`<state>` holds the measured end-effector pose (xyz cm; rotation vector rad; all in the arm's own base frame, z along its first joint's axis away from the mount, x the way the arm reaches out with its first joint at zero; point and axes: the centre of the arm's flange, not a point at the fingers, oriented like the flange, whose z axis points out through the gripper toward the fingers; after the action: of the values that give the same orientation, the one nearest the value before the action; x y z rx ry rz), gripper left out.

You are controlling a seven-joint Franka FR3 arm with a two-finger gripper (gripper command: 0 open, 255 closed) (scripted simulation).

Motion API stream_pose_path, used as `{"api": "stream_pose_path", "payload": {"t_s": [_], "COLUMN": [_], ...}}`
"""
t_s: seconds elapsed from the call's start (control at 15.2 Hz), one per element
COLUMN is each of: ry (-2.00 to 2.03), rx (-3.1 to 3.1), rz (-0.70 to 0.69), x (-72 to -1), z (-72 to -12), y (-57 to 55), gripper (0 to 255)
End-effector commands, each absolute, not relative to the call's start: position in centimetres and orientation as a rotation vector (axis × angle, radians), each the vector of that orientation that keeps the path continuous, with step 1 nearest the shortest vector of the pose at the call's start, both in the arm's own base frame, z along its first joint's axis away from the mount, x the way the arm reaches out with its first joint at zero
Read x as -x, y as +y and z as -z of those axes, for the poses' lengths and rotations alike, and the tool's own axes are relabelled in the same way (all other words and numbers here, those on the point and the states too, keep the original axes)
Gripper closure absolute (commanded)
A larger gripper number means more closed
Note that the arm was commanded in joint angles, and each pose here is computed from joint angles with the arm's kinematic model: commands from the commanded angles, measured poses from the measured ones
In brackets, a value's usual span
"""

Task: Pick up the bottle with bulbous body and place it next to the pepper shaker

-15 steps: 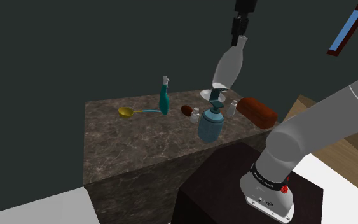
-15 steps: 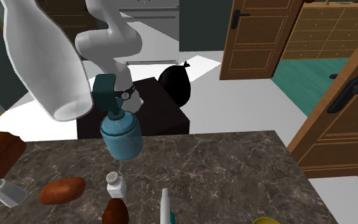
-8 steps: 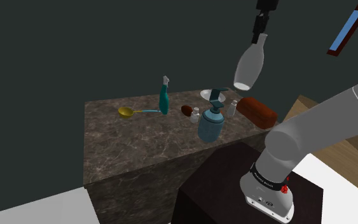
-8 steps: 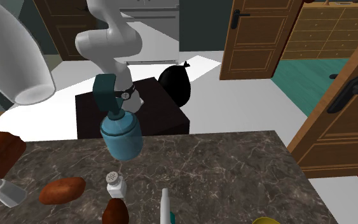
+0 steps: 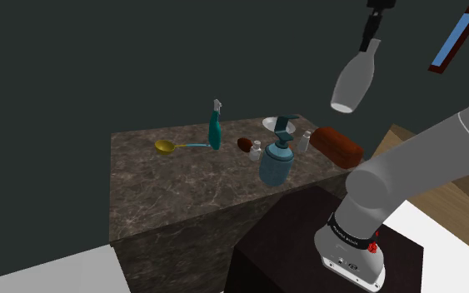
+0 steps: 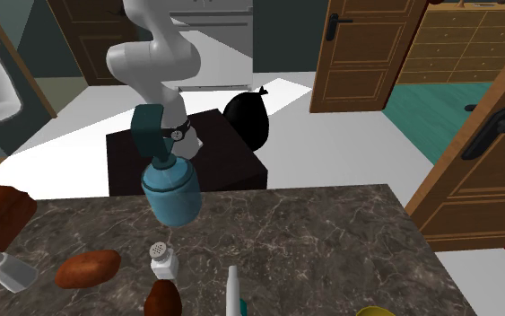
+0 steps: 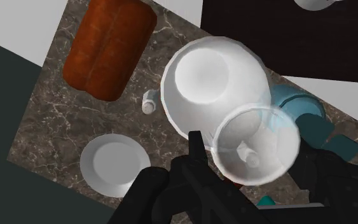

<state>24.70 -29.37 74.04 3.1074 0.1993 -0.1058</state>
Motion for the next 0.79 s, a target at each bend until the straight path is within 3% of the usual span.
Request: {"api": "stream_pose_path", "payload": {"t_s": [0.0,0.26,0.73], "ry": [0.202,0.202,0.202], "rx": [-3.107,-3.107,-3.107], "rz": [0.106,0.106,0.106], "x": [-23.0,-20.3,-20.3], "z": [-74.4,-75.4,-71.7], "y": [-31.5,-35.0,-35.0], "gripper": [255,255,255]}}
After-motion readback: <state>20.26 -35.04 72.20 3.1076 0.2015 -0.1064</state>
